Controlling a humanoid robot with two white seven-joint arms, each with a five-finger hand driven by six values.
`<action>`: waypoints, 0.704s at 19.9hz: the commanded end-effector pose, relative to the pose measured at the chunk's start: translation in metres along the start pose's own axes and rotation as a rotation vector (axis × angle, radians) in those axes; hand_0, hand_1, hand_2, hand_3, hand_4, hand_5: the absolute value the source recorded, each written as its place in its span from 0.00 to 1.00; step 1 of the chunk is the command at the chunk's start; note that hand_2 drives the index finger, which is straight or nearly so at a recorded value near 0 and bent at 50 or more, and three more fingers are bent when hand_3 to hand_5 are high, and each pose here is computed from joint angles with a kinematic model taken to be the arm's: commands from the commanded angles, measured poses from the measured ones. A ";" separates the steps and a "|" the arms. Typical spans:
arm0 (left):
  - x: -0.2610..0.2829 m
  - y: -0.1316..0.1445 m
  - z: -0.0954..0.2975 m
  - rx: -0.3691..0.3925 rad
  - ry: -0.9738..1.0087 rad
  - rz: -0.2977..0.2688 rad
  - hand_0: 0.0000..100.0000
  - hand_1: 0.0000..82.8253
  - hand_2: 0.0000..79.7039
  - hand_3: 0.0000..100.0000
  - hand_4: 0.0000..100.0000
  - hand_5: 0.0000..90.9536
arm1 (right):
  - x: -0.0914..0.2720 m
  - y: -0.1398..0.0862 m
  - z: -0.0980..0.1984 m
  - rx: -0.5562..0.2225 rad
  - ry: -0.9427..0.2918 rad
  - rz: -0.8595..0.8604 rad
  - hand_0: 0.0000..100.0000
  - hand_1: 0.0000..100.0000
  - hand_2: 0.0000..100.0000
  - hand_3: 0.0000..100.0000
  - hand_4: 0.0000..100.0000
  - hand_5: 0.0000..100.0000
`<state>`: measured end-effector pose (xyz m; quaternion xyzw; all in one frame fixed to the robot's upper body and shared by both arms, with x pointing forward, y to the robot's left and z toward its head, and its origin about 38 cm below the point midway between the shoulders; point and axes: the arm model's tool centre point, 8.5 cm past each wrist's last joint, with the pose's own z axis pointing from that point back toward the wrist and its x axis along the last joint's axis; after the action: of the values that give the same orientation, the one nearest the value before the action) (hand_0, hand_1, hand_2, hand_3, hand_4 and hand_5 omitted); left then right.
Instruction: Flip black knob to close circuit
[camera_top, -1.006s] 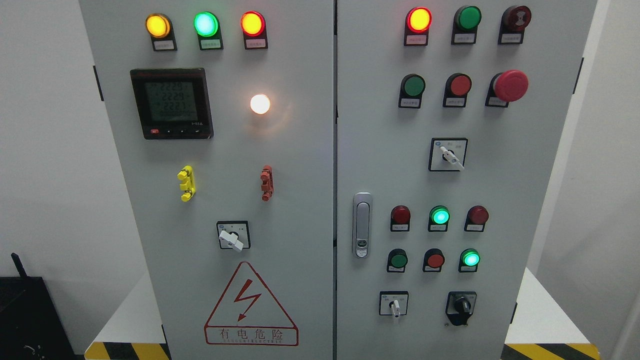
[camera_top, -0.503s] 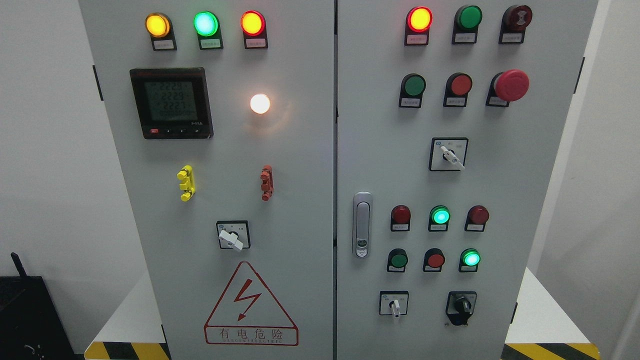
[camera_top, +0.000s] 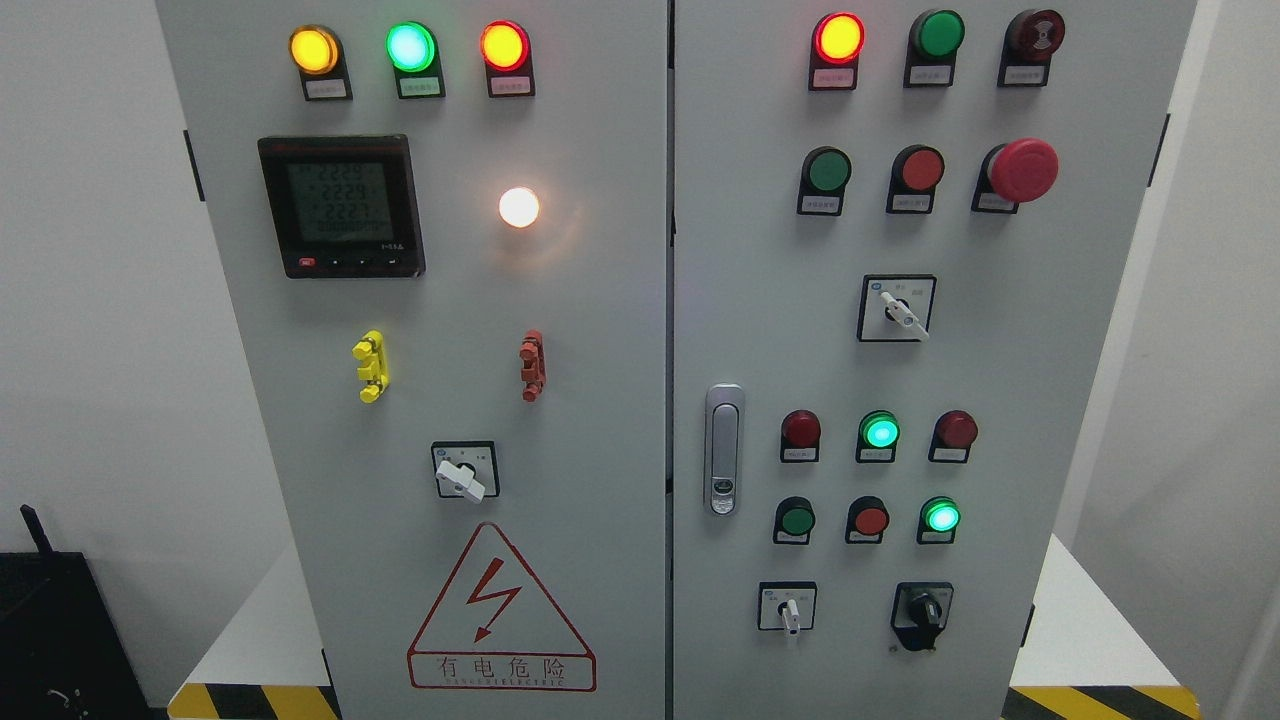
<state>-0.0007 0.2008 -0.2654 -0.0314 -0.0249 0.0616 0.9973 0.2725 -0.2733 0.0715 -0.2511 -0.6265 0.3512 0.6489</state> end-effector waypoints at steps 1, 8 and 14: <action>0.001 0.000 0.000 0.000 -0.001 0.000 0.12 0.67 0.00 0.00 0.00 0.00 | 0.051 -0.087 -0.017 -0.238 0.001 0.442 0.00 0.13 0.89 1.00 0.85 0.85; 0.000 0.000 0.000 0.000 0.001 0.000 0.12 0.67 0.00 0.00 0.00 0.00 | 0.061 -0.080 -0.050 -0.270 0.119 0.447 0.00 0.08 0.91 1.00 0.88 0.88; 0.001 0.000 0.000 0.000 -0.001 0.000 0.12 0.67 0.00 0.00 0.00 0.00 | 0.065 -0.079 -0.063 -0.274 0.123 0.455 0.00 0.07 0.91 1.00 0.88 0.89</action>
<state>-0.0007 0.2009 -0.2654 -0.0313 -0.0249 0.0617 0.9973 0.3309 -0.2846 0.1523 -0.4785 -0.5438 0.3646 0.5852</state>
